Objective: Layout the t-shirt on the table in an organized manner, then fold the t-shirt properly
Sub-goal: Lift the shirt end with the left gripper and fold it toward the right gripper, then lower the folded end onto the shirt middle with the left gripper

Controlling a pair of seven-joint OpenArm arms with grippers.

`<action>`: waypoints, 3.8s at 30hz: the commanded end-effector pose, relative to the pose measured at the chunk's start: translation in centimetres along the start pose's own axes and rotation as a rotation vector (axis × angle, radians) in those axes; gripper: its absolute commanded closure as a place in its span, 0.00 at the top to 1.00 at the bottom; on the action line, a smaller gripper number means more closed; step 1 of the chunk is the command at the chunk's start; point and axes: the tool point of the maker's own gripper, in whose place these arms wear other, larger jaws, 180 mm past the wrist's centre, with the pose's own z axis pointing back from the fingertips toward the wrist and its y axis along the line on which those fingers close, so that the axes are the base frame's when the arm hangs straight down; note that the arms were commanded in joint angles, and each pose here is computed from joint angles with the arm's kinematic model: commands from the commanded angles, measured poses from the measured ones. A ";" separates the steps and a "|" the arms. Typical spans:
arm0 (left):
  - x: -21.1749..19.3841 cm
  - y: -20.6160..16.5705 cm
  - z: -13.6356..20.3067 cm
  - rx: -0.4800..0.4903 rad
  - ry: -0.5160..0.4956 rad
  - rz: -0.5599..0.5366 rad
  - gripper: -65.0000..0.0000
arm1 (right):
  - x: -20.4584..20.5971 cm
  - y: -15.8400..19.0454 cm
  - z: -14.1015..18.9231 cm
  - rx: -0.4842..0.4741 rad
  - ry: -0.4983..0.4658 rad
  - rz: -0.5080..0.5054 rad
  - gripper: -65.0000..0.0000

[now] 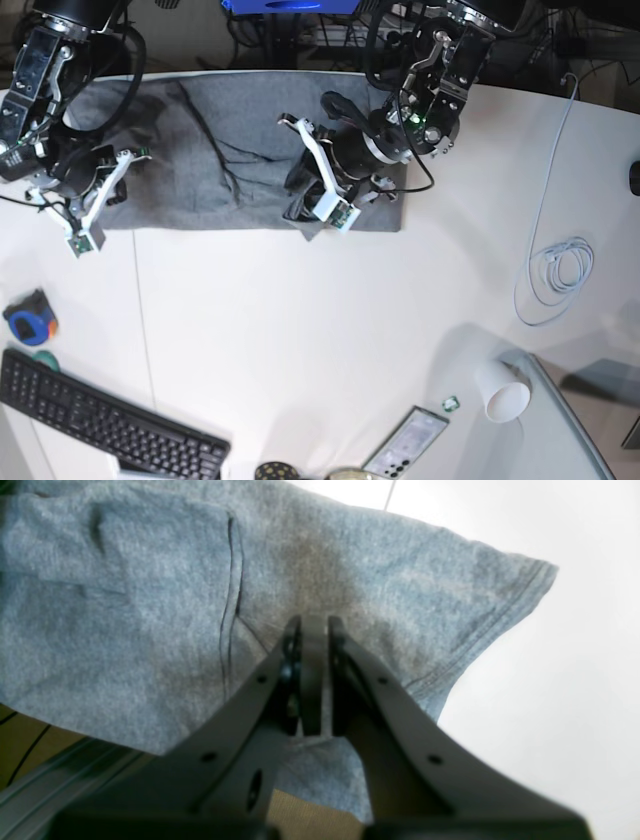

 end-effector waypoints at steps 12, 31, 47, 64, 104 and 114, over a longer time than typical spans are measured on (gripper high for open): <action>1.3 -1.2 -0.7 -0.034 -0.037 0.002 0.00 | 1.3 -0.3 0.5 -0.008 -0.045 0.011 0.04; 1.6 -1.0 -1.7 -0.034 -0.033 0.013 0.00 | 1.8 -0.3 0.4 -0.007 -0.051 0.010 0.04; 1.2 -0.3 -2.2 -0.027 -0.012 0.020 0.00 | 1.9 -0.3 0.4 -0.006 -0.052 0.013 0.04; 1.7 -1.0 -2.4 -0.037 -0.027 0.030 0.00 | 1.9 -0.2 0.4 -0.005 -0.052 0.015 0.04; 7.1 2.0 0.7 0.048 -0.010 -0.062 0.00 | 1.8 -0.3 0.4 -0.007 -0.049 0.012 0.04; 2.2 2.2 1.5 0.055 0.083 -0.021 0.00 | 2.4 -0.5 0.5 -0.010 -0.061 0.012 0.04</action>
